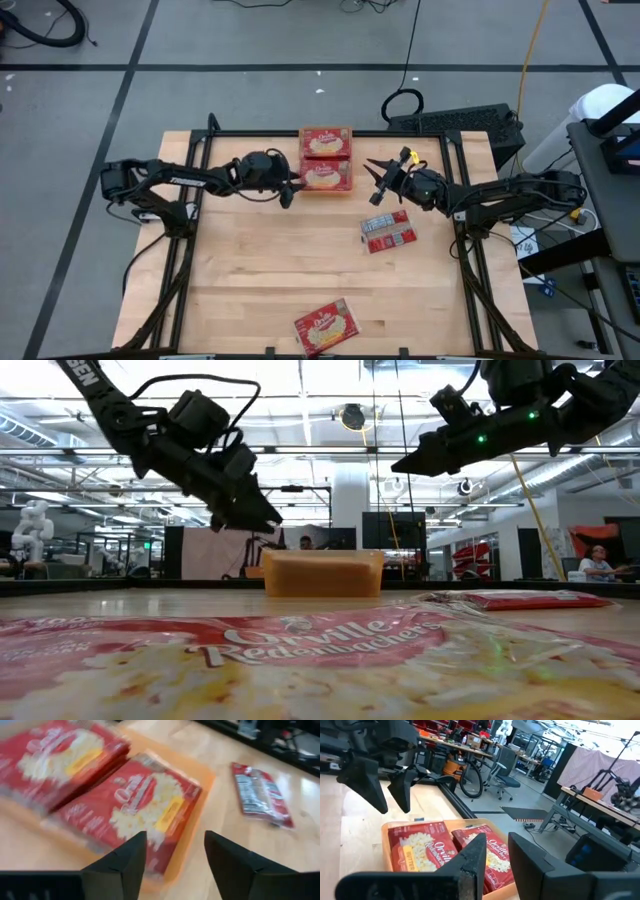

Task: Sort popcorn bags into baskets
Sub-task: Put the red popcorn bag into the orange bin

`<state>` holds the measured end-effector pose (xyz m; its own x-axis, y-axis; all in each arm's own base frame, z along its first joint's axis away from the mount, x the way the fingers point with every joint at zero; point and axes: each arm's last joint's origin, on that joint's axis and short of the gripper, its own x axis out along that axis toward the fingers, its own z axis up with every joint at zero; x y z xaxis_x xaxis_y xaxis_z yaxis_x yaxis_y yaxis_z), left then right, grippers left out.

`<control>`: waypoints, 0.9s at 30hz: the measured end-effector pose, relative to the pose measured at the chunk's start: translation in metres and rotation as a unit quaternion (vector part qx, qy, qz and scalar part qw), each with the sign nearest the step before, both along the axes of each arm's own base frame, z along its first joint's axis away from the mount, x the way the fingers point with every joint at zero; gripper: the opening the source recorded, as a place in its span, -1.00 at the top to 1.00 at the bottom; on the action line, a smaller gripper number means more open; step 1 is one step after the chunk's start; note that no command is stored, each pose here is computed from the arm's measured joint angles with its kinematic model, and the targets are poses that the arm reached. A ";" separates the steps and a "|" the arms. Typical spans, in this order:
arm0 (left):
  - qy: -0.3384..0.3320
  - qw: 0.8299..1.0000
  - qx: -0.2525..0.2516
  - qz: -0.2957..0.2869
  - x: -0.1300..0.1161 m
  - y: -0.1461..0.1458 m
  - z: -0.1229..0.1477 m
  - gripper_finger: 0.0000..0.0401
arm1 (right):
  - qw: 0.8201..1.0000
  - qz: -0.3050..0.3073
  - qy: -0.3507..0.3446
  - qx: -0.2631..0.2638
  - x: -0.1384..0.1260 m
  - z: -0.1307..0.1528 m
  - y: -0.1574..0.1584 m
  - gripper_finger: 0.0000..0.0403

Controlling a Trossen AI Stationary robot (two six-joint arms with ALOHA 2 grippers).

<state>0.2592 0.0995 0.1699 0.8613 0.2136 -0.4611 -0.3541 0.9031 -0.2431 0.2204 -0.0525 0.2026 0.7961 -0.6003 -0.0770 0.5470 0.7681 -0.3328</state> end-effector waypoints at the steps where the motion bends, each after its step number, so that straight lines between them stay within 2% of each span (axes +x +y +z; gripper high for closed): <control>1: -0.004 1.000 0.006 -0.010 0.002 0.003 0.004 0.03 | 1.000 -0.001 -0.003 0.003 0.000 0.000 -0.001 0.63; 6: 0.028 0.999 0.032 -0.019 0.010 0.015 0.026 0.22 | 1.000 -0.008 -0.010 0.023 -0.001 -0.001 -0.003 0.63; 8: 0.045 0.998 0.037 -0.021 0.010 0.018 0.027 0.29 | 0.999 0.005 0.013 0.038 -0.001 -0.007 -0.002 0.63; 12: 0.085 0.996 0.039 -0.007 0.004 0.020 0.019 0.40 | 0.991 0.048 0.048 0.118 -0.002 -0.020 0.002 0.63; 15: 0.117 0.992 0.047 0.027 0.000 0.021 0.007 0.46 | 0.982 0.058 0.069 0.167 -0.004 -0.028 0.005 0.63; 19: 0.121 0.987 0.082 0.069 0.004 0.027 -0.002 0.52 | 0.980 0.065 0.070 0.176 -0.003 -0.029 0.011 0.63; 27: 0.105 0.987 0.107 0.063 0.021 0.036 -0.023 0.54 | 0.980 0.075 0.061 0.175 -0.002 -0.027 0.015 0.63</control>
